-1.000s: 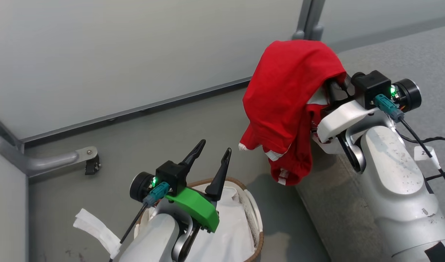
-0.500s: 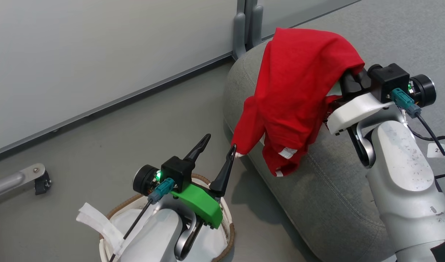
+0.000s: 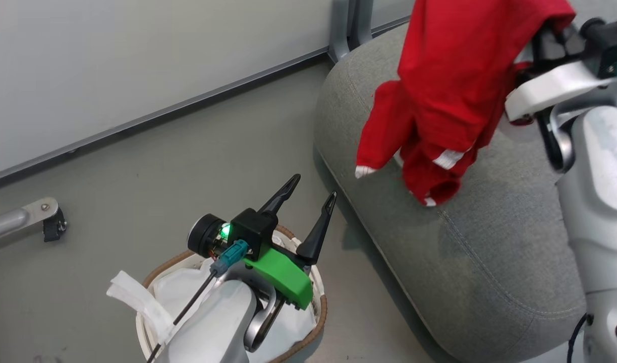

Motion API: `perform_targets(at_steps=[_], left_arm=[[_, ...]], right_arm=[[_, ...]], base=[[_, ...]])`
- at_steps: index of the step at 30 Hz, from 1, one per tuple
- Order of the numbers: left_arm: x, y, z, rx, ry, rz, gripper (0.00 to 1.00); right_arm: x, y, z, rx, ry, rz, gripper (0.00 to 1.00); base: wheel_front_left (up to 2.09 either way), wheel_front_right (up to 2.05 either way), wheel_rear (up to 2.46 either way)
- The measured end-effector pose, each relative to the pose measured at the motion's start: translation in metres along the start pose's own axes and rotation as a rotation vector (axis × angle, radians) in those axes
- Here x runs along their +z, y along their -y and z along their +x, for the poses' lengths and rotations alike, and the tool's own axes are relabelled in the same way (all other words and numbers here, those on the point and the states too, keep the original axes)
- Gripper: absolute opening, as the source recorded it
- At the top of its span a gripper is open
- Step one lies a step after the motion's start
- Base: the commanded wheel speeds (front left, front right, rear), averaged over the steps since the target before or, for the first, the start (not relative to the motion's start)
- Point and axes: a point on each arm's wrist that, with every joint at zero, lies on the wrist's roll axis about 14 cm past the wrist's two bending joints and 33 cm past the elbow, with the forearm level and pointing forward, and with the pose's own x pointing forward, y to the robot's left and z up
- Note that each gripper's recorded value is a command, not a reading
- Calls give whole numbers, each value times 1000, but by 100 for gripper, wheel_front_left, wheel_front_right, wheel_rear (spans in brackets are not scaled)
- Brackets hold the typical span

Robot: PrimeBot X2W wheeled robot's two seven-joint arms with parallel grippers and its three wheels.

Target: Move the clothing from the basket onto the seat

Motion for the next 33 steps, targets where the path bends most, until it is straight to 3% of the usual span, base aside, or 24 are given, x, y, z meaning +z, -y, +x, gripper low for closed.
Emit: perform_targets(at_steps=[8, 16, 23, 27, 33], left_arm=[[-1, -22, -1, 14, 19, 0, 100], [-15, -60, 0, 42, 17, 0, 100], [-51, -96, -5, 79, -35, -14, 100], [-72, -111, -10, 104, -59, -47, 100], [-95, -123, -11, 122, -78, -88, 100]], right_arm=[[33, 42, 60, -61, 92, -120, 0], [17, 69, 107, -127, 72, -174, 0], [-65, 68, 113, -163, -77, -152, 0], [-140, 53, 88, -170, -235, -113, 0], [-216, 31, 48, -169, -413, -81, 0]], base=[[0, 0, 0], [0, 0, 0], [0, 0, 0], [0, 0, 0], [0, 0, 0]])
